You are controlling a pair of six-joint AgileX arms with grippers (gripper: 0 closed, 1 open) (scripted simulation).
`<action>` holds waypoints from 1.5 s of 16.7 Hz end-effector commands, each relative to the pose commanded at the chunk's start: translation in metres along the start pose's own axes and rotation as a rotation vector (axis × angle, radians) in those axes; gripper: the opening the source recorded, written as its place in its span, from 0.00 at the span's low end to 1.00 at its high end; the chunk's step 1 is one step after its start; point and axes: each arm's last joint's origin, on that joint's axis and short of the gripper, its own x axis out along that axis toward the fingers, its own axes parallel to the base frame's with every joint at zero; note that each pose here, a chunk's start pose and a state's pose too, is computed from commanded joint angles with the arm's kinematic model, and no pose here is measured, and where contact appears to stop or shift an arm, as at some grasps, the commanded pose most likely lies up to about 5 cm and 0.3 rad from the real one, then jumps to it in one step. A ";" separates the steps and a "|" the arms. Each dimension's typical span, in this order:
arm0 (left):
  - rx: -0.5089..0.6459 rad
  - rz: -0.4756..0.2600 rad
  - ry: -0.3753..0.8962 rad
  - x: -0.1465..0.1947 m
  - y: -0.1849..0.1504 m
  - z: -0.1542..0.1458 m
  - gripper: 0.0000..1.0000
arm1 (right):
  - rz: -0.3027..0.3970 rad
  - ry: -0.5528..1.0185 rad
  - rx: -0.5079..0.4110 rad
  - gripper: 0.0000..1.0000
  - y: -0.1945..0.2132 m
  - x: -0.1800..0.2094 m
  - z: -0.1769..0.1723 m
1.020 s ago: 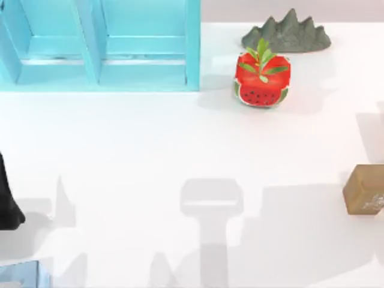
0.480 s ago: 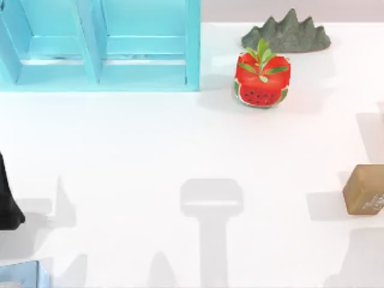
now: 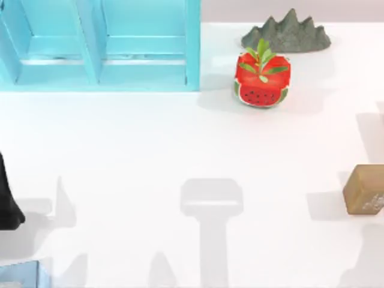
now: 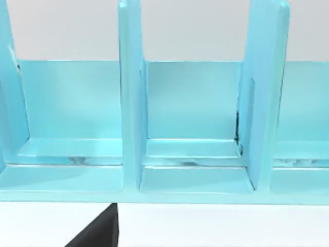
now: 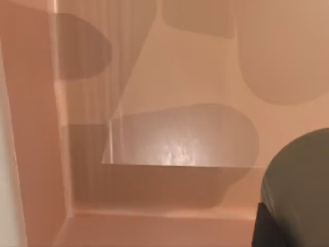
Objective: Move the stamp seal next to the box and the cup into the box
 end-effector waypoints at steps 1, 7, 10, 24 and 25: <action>0.000 0.000 0.000 0.000 0.000 0.000 1.00 | -0.001 -0.001 0.000 0.00 -0.001 0.008 0.000; 0.000 0.000 0.000 0.000 0.000 0.000 1.00 | -0.002 -0.004 0.002 0.00 -0.006 0.042 -0.003; 0.000 0.000 0.000 0.000 0.000 0.000 1.00 | -0.002 -0.004 0.002 0.00 -0.006 0.042 -0.003; 0.000 0.000 0.000 0.000 0.000 0.000 1.00 | -0.002 -0.004 0.002 1.00 -0.006 0.042 -0.003; 0.000 0.000 0.000 0.000 0.000 0.000 1.00 | -0.002 -0.004 0.002 1.00 -0.006 0.042 -0.003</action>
